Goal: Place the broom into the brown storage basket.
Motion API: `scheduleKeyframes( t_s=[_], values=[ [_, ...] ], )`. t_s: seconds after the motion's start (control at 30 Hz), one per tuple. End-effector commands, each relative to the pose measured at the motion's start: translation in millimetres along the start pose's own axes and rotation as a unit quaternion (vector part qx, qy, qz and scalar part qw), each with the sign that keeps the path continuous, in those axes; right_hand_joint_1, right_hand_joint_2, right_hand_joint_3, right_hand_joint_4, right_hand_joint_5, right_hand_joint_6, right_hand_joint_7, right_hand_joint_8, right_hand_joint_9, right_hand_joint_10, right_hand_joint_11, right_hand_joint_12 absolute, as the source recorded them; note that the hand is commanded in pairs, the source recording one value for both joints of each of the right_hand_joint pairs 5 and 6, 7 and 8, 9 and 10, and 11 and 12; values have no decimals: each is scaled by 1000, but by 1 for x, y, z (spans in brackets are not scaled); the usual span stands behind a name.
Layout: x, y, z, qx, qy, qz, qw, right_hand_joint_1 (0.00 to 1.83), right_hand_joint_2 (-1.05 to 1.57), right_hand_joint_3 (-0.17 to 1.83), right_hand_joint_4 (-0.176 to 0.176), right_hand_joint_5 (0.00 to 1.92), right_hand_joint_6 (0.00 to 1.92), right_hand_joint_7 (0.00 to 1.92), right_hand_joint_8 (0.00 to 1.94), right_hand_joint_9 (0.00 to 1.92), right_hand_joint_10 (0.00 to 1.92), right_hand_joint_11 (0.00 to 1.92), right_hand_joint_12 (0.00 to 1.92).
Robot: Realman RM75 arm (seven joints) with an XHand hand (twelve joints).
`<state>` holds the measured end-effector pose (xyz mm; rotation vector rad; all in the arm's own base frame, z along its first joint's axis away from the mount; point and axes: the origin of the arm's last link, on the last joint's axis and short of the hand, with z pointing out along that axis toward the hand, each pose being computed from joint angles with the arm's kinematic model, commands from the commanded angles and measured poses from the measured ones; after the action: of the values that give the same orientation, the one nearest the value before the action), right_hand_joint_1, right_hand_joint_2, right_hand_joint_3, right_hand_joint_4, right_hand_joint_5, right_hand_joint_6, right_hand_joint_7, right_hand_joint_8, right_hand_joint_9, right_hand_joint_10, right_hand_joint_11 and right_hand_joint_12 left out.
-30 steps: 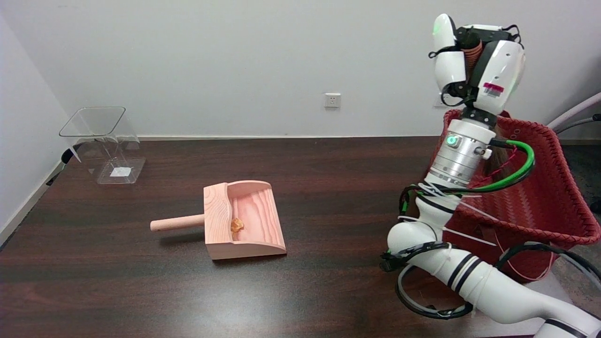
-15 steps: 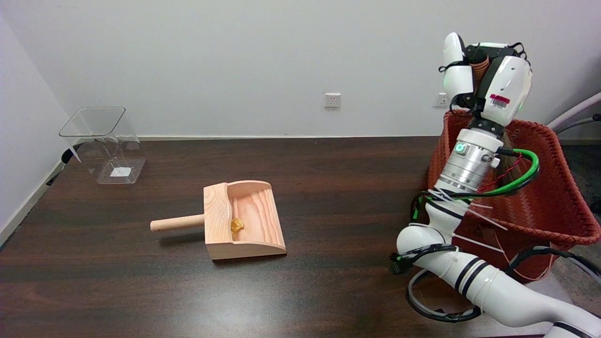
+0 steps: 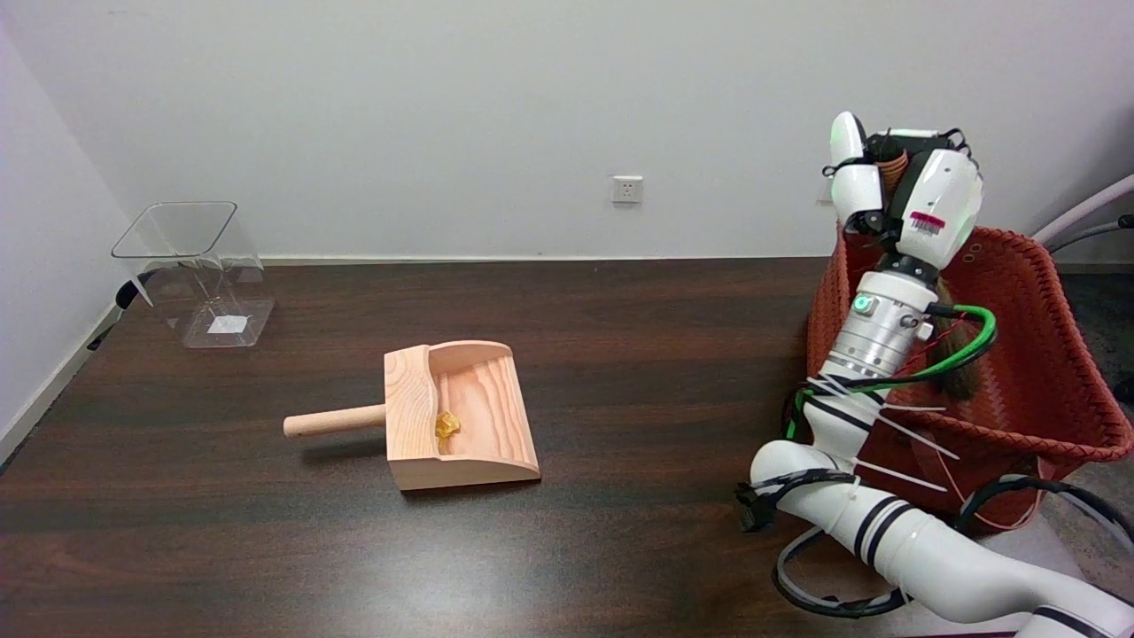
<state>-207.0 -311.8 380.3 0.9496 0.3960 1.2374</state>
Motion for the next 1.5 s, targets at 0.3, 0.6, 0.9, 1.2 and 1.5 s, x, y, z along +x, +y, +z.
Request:
scheduleKeyframes(
  t_s=[0.3, 0.6, 0.9, 1.2, 1.5],
  values=[
    [-27, 21, -26, -49, -32, 23, 998, 626, 1571, -175, 0, 1920, 1920, 1920, 1920, 1920, 1920, 1920, 1920],
    [-38, 15, -26, -47, -46, 31, 997, 620, 1571, -175, 0, 1920, 1920, 1920, 1920, 1920, 1920, 1920, 1920],
    [-43, 18, -34, -62, -65, 30, 996, 613, 1571, -175, 0, 1920, 1920, 1920, 1920, 1920, 1920, 1920, 1920],
    [-47, 19, -41, -68, -79, 31, 994, 607, 1571, -175, 0, 1920, 1920, 1920, 1920, 1920, 1920, 1920, 1920],
    [-46, 15, -39, -64, -75, 38, 994, 578, 1571, -175, 0, 1920, 1920, 1920, 1920, 1920, 1920, 1920, 1920]
  ],
)
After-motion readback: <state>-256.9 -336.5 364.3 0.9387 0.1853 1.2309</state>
